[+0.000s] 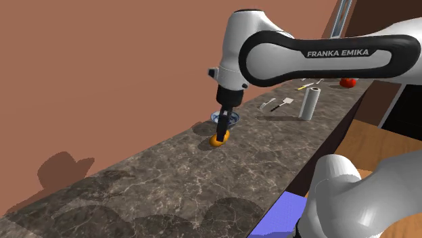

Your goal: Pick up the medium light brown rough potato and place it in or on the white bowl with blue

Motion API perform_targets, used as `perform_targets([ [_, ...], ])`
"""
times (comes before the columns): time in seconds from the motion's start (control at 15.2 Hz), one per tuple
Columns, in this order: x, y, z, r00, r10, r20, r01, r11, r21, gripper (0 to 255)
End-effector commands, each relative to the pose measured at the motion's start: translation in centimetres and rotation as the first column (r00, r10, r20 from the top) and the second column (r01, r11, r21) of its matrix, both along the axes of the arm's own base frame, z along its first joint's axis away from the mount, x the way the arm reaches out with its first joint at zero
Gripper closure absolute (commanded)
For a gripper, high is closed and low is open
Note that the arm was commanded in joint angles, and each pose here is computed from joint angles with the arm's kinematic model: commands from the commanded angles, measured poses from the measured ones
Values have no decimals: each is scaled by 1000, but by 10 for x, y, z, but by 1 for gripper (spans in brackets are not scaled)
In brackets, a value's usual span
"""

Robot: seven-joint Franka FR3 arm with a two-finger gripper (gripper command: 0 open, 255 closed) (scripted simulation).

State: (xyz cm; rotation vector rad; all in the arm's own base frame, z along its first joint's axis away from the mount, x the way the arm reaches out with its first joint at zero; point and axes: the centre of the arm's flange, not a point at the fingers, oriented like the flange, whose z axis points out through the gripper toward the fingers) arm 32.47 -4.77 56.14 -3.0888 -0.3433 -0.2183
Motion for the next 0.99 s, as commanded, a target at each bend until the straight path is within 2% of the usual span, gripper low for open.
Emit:
perform_targets([
  [0.0, -2, -7, -21, 997, 74, 6, -73, 996, -53, 0],
  [0.2, 0, -22, -52, 984, 175, 6, -173, 977, -128, 0],
  [0.46, 7, -45, -93, 952, 307, -6, -301, 927, -226, 0],
  [0.66, 14, -64, -121, 916, 402, -24, -390, 872, -296, 0],
  [0.92, 27, -91, -157, 853, 518, -59, -498, 777, -384, 0],
])
